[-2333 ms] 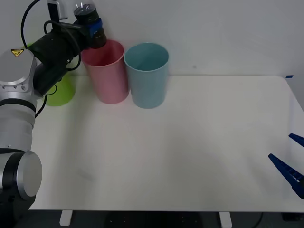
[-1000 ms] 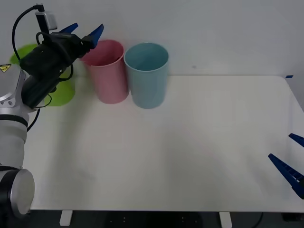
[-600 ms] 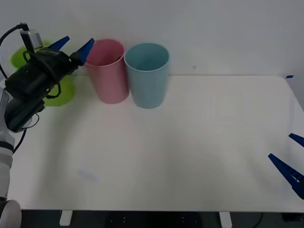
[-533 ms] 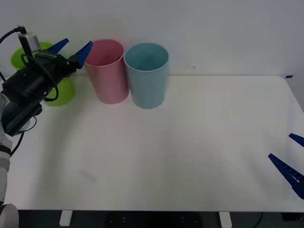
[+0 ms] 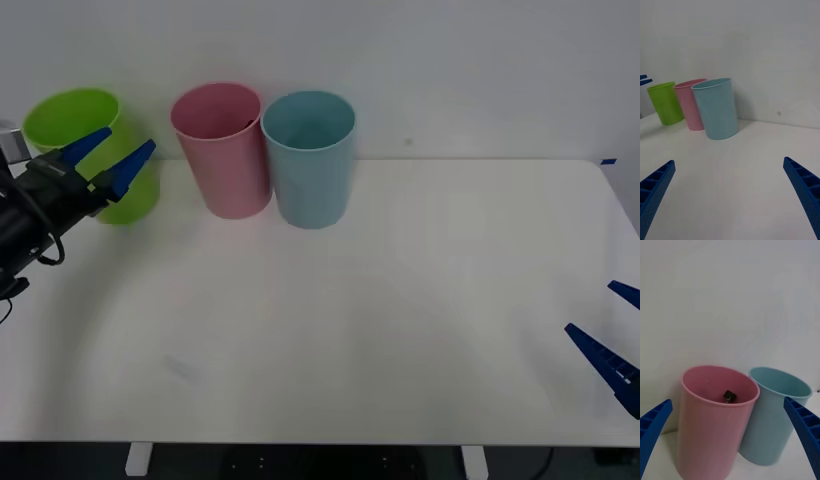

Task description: Grasp the object on the table and drop it into the matching bin: aluminum can to the light blue bin, PET bottle to the pink bin.

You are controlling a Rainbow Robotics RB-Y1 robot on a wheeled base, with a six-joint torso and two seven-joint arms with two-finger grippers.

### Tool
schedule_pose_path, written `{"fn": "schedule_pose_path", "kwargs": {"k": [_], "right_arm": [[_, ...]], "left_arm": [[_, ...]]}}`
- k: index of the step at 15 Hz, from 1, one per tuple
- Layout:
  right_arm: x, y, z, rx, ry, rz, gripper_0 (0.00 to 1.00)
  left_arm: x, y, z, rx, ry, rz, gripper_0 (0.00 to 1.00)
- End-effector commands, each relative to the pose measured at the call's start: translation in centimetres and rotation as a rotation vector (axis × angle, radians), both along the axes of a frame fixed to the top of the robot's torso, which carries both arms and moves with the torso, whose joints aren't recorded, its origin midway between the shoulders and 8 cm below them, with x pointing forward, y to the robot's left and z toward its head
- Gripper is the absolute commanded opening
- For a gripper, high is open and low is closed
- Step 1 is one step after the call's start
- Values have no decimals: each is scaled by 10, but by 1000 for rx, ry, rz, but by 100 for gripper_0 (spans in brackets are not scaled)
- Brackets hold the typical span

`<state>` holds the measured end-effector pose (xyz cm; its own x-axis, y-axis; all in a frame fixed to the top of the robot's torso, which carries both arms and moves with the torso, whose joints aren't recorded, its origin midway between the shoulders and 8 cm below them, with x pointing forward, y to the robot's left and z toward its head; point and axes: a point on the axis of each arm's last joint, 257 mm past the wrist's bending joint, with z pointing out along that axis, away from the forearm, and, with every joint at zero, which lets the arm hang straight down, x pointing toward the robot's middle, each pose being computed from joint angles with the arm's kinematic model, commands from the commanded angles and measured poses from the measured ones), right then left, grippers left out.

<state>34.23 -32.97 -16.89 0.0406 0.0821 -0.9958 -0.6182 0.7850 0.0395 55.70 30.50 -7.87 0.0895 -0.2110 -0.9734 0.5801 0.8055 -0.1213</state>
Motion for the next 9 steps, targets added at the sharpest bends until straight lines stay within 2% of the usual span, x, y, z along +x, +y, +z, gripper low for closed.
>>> {"fn": "schedule_pose_path", "kwargs": {"k": [1,4,7,9], "right_arm": [[0,0,0,0,0,0,100],[0,0,0,0,0,0,100],[0,0,0,0,0,0,100],[0,0,0,0,0,0,100]], "left_arm": [[-26,15,-13,20,10,-27,100],[-53,32,-23,46,14,-24,100],[-81,50,-39,105,2,-12,100],[-95,59,-49,123,7,-2,100]]}}
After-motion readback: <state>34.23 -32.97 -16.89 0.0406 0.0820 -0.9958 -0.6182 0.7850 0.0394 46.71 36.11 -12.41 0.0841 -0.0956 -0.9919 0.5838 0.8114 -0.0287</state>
